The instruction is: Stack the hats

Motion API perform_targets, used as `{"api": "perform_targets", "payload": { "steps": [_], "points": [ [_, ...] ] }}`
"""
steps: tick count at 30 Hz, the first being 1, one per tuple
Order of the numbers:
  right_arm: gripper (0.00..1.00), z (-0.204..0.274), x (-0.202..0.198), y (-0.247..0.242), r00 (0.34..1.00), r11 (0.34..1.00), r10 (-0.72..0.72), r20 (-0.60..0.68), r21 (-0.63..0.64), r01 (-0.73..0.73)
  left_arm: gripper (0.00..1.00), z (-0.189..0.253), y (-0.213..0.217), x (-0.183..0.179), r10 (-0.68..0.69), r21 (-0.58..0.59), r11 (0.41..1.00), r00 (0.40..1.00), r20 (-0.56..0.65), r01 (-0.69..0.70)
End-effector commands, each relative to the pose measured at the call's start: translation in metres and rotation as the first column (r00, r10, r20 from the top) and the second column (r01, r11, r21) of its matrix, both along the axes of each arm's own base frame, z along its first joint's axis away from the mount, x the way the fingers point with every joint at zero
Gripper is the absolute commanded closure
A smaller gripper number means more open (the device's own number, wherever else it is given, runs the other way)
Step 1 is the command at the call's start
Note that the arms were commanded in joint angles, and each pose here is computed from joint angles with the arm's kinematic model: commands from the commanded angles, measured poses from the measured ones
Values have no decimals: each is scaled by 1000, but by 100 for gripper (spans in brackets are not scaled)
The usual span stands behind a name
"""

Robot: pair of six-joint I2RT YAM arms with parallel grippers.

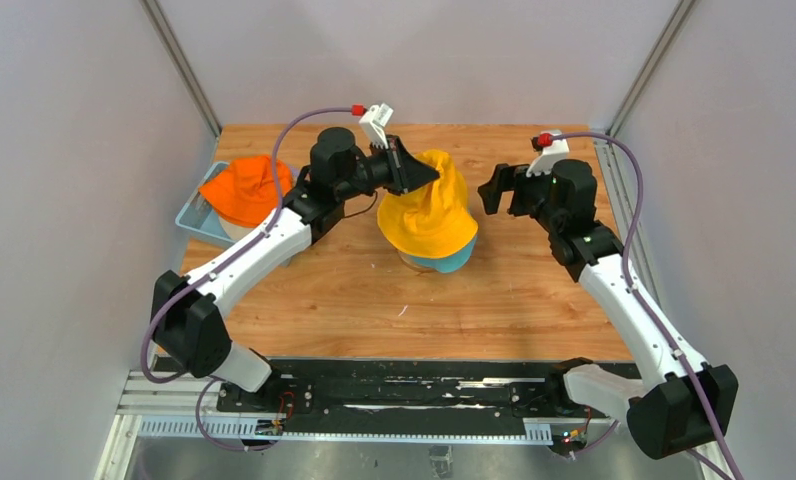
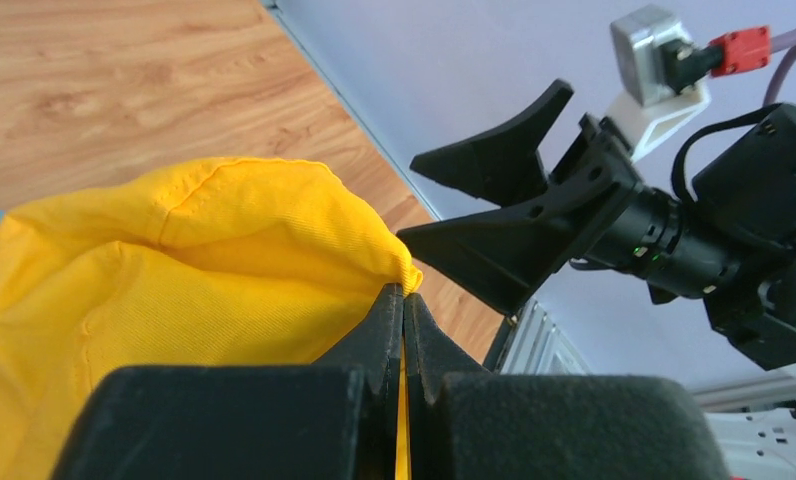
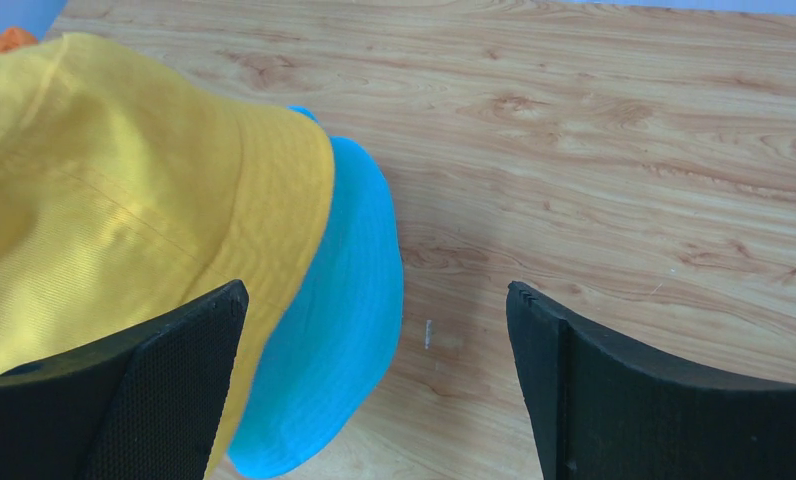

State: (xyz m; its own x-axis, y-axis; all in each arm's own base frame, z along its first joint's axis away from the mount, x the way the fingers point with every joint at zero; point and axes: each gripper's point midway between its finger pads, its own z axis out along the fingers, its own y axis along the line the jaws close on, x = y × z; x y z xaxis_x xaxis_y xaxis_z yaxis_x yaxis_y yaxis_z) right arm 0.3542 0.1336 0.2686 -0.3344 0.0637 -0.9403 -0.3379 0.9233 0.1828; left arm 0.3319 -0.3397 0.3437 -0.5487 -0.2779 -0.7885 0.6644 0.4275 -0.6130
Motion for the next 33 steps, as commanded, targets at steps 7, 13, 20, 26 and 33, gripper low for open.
{"api": "perform_targets", "payload": {
  "steps": [7,13,20,26,33],
  "points": [
    [0,22,2,-30,995,996,-92,44,26,90,100,4,-29,-16,-104,-17,994,994,17,104],
    [0,21,3,-31,995,996,-87,40,30,86,100,-10,-44,-17,-135,-3,991,991,-14,135],
    [0,18,3,-31,996,996,-86,33,28,85,100,-28,-49,-16,-121,26,992,992,-33,122],
    [0,16,3,-30,996,996,-82,27,30,81,100,-36,-28,-6,-10,145,989,1000,6,9],
    [0,13,3,-28,997,996,-77,17,37,76,90,-55,-3,6,96,316,944,995,32,-101]
  ]
}}
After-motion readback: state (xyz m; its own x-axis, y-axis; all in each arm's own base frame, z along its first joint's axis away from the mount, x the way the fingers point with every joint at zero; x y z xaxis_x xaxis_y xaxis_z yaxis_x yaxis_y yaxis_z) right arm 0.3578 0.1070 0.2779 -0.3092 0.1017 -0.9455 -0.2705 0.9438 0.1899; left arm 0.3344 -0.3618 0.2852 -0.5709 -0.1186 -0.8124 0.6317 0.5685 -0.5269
